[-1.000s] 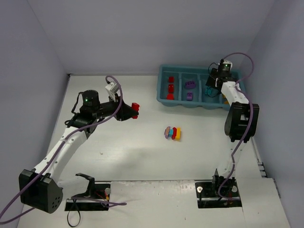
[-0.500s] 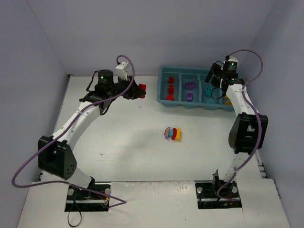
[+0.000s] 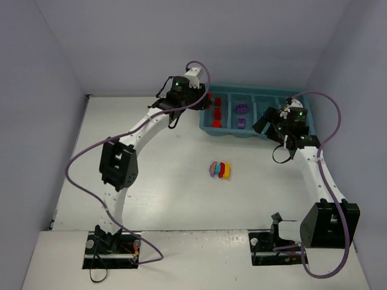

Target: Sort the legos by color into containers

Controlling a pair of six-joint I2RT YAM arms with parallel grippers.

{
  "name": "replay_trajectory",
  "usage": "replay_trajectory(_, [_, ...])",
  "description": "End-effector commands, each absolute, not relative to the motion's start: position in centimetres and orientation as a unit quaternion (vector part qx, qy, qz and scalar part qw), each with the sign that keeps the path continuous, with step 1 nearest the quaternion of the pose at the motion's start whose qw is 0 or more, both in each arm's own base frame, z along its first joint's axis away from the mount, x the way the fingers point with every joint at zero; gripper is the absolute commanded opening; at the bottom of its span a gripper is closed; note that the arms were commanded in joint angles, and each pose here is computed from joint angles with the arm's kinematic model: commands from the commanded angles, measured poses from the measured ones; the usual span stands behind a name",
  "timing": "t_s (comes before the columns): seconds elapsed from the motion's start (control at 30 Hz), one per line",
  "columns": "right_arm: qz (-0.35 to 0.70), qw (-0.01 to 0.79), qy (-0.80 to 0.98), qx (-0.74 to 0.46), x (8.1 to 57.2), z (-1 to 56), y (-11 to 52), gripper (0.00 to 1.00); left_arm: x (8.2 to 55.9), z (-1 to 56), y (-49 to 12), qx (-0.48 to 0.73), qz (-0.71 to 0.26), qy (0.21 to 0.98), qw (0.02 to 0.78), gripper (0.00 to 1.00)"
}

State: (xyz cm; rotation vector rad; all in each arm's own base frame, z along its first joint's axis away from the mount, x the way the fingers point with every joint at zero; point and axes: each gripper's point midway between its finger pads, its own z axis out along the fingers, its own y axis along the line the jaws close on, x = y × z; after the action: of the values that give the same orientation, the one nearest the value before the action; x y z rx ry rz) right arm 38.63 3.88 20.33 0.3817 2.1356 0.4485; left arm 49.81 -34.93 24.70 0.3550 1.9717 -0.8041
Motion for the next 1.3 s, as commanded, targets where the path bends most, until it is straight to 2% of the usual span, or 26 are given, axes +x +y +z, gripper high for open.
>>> replay_trajectory(0.0, [0.212,0.455,0.854,0.139,36.7,21.1,5.2,0.74,52.8,28.4,-35.8,0.130,-0.321,0.774,0.530,0.21])
replay_trajectory(0.07, [0.216,0.435,0.863,0.139,35.6,19.4,5.6,0.74,54.3,27.8,-37.1,0.132,-0.319,0.770,0.537,0.23])
replay_trajectory(0.17, [0.226,0.419,0.869,0.136,34.4,18.3,6.1,0.74,55.8,26.6,-38.8,0.135,-0.323,0.766,0.539,0.41])
replay_trajectory(0.27, [0.225,0.420,0.870,0.129,33.9,18.2,6.3,0.74,56.7,26.0,-39.6,0.137,-0.331,0.760,0.542,0.50])
replay_trajectory(0.3, [0.225,0.418,0.871,0.126,33.7,18.0,6.3,0.74,56.7,26.4,-39.9,0.139,-0.335,0.755,0.547,0.56])
replay_trajectory(0.4, [0.223,0.413,0.876,0.113,33.8,17.6,6.7,0.74,56.4,27.4,-40.2,0.147,-0.342,0.745,0.554,0.64])
replay_trajectory(0.5, [0.233,0.402,0.881,0.088,33.9,17.4,8.2,0.74,55.3,29.5,-40.1,0.155,-0.347,0.736,0.560,0.65])
replay_trajectory(0.53, [0.229,0.400,0.884,0.081,34.0,17.2,8.6,0.74,54.5,31.8,-39.7,0.154,-0.353,0.725,0.570,0.65])
replay_trajectory(0.6, [0.224,0.387,0.893,0.047,33.9,16.5,10.7,0.73,53.2,31.9,-39.2,0.158,-0.358,0.727,0.565,0.65])
replay_trajectory(0.63, [0.219,0.381,0.897,0.040,33.8,16.0,11.4,0.72,51.8,34.6,-38.4,0.158,-0.362,0.715,0.576,0.66])
replay_trajectory(0.67, [0.217,0.369,0.903,0.040,33.9,15.2,11.9,0.72,51.1,35.3,-37.8,0.160,-0.360,0.714,0.578,0.66])
replay_trajectory(0.7, [0.220,0.360,0.906,0.032,33.7,14.8,13.0,0.70,50.5,33.2,-37.1,0.158,-0.348,0.735,0.560,0.66])
replay_trajectory(0.73, [0.219,0.353,0.909,0.033,33.6,14.4,13.3,0.69,49.0,35.7,-36.0,0.155,-0.347,0.726,0.573,0.66])
replay_trajectory(0.77, [0.210,0.345,0.914,0.040,33.7,13.6,13.5,0.67,48.2,35.7,-35.2,0.152,-0.341,0.731,0.571,0.65])
replay_trajectory(0.93, [0.178,0.316,0.931,0.034,33.0,10.8,15.3,0.65,42.5,32.2,-30.9,0.144,-0.318,0.773,0.529,0.66])
replay_trajectory(1.07, [0.166,0.291,0.942,0.032,32.4,8.9,16.5,0.70,38.0,28.4,-28.1,0.136,-0.304,0.809,0.484,0.66])
replay_trajectory(1.1, [0.164,0.289,0.943,0.031,32.2,8.7,16.8,0.71,36.7,29.0,-27.3,0.135,-0.306,0.806,0.488,0.66])
replay_trajectory(1.13, [0.162,0.284,0.945,0.024,31.8,8.3,17.3,0.72,35.5,26.5,-26.7,0.133,-0.300,0.822,0.465,0.66])
replay_trajectory(1.27, [0.152,0.269,0.951,0.024,30.8,7.0,17.7,0.73,32.0,24.7,-24.3,0.122,-0.301,0.831,0.452,0.66])
